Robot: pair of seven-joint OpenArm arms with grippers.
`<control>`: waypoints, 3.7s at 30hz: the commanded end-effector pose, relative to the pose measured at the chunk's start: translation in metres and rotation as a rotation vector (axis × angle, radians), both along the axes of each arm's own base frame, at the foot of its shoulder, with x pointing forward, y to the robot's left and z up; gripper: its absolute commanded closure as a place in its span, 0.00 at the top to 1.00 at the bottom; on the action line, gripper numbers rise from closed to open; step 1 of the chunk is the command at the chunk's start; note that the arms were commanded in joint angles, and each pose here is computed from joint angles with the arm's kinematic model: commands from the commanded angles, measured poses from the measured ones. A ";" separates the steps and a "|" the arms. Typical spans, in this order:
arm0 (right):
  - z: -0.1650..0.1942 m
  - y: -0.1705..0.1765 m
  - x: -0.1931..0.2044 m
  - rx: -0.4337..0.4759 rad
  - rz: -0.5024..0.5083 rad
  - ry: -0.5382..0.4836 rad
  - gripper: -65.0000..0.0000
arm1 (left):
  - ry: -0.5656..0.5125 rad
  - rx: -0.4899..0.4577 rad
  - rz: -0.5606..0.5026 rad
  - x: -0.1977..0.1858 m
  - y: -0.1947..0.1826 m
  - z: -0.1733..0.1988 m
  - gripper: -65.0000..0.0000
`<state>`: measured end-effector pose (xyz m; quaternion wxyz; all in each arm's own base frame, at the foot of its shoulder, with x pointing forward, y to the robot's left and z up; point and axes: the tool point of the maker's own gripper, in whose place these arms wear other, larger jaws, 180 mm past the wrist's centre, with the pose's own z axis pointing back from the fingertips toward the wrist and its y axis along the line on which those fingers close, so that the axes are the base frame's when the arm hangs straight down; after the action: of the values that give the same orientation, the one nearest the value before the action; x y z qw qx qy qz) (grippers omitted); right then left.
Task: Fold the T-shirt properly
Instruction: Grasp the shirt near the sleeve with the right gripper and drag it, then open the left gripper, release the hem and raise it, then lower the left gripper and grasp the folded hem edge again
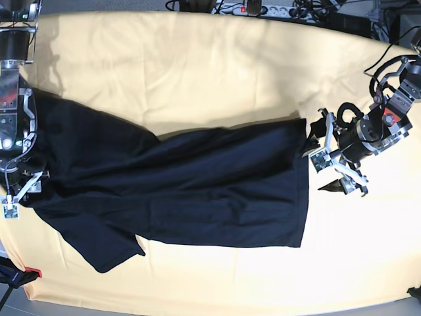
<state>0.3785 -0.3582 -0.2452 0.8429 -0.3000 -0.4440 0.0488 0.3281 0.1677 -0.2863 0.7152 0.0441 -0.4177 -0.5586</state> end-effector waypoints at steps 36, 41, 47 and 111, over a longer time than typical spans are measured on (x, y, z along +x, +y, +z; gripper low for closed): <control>-0.110 0.149 -0.119 0.520 0.755 0.577 0.67 | 0.334 0.064 -0.318 -0.083 -0.017 -0.028 0.69; -0.126 0.155 -0.142 0.574 0.750 0.596 0.67 | 0.311 0.109 -0.343 -0.086 -0.013 -0.036 0.69; -0.134 0.159 -0.152 0.596 0.740 0.619 0.67 | 0.302 0.092 -0.367 -0.091 -0.016 -0.038 0.69; -0.135 0.164 -0.148 0.628 0.700 0.595 0.67 | 0.156 0.405 -0.317 -0.051 0.040 -0.091 0.66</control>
<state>0.2321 -0.1896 -0.3811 0.9122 0.1667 -0.2615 0.2678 0.2700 0.1682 -0.3707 0.6226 0.0038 -0.2993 -0.7230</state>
